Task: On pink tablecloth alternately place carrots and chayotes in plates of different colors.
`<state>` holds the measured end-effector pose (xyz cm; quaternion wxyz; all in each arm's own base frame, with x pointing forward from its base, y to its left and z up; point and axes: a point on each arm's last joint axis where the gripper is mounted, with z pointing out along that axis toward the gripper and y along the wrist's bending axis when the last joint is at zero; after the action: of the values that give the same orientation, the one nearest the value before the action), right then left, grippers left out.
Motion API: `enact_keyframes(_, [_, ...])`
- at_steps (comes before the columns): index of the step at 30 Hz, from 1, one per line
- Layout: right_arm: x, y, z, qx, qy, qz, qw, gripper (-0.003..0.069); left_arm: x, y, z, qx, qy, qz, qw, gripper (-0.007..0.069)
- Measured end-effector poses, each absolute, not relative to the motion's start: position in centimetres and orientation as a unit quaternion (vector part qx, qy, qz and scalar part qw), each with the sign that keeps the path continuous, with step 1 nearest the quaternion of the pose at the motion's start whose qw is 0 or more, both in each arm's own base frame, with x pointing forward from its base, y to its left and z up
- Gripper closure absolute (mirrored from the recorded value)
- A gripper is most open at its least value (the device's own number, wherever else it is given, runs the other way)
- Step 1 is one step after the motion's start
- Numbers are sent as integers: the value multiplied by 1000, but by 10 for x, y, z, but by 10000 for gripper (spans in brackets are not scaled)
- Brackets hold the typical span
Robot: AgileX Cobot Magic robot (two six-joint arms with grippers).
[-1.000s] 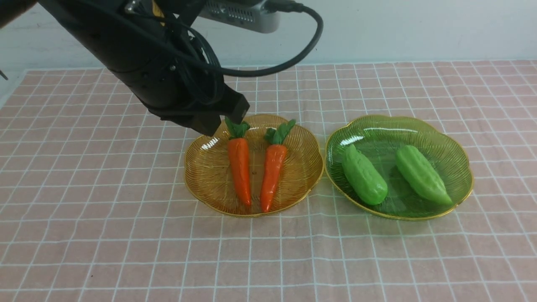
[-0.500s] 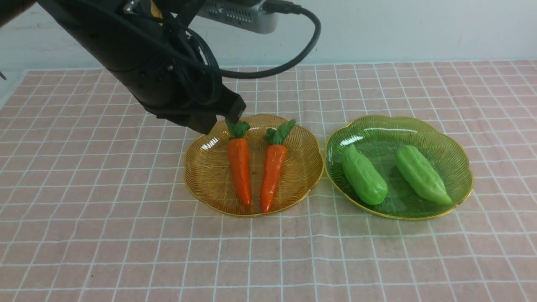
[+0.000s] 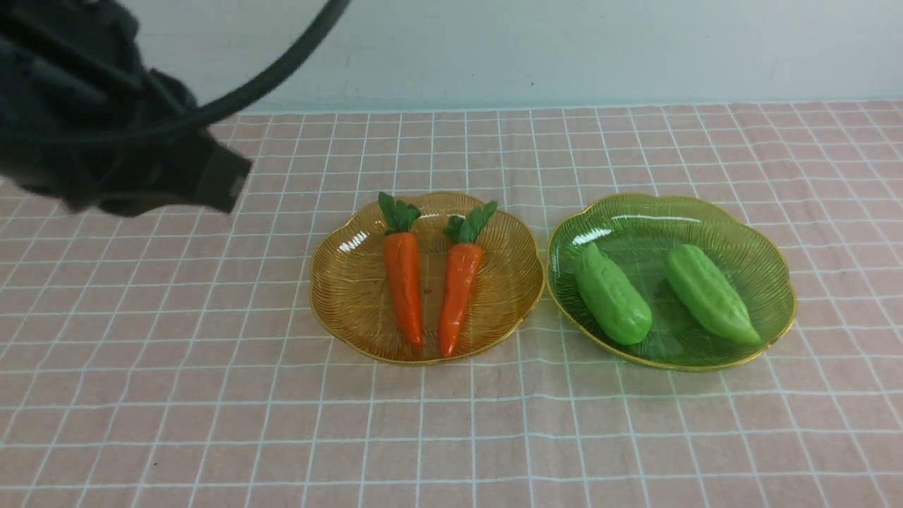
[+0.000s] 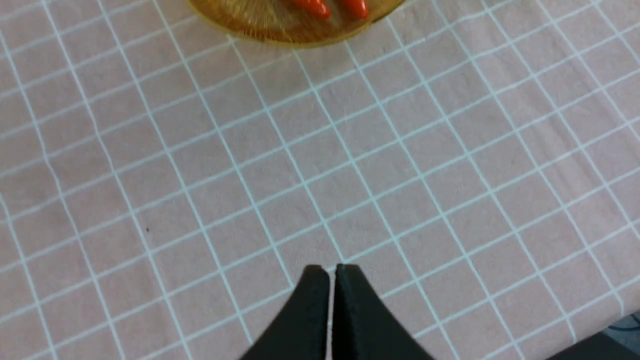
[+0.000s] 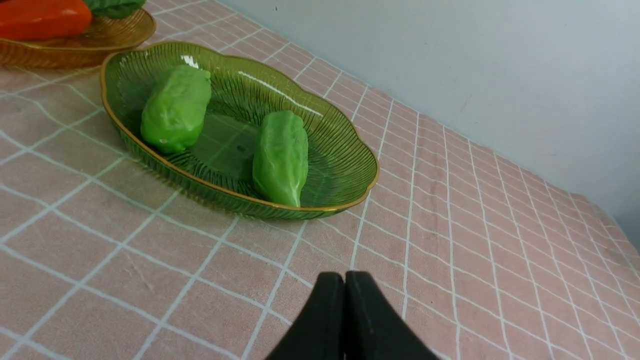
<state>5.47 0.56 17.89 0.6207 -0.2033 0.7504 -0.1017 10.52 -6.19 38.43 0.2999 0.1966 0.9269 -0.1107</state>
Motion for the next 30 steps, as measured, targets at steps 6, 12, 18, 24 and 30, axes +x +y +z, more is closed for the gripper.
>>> enact_keyframes(6, [54,6,178,-138,768,-47,624,674,70,-42,352,167,910,-134,354,629])
enact_keyframes(12, [54,6,178,-96,774,-13,625,674,56,-33,358,163,887,-147,405,629])
enact_keyframes(18, [54,6,178,-95,775,-12,625,674,46,-26,361,166,875,-147,430,629])
enact_keyframes(24, [55,4,178,-80,776,-24,625,674,23,-3,362,157,859,-103,477,629])
enact_keyframes(30, [55,2,178,-70,777,-32,625,674,0,15,360,120,847,-107,506,629])
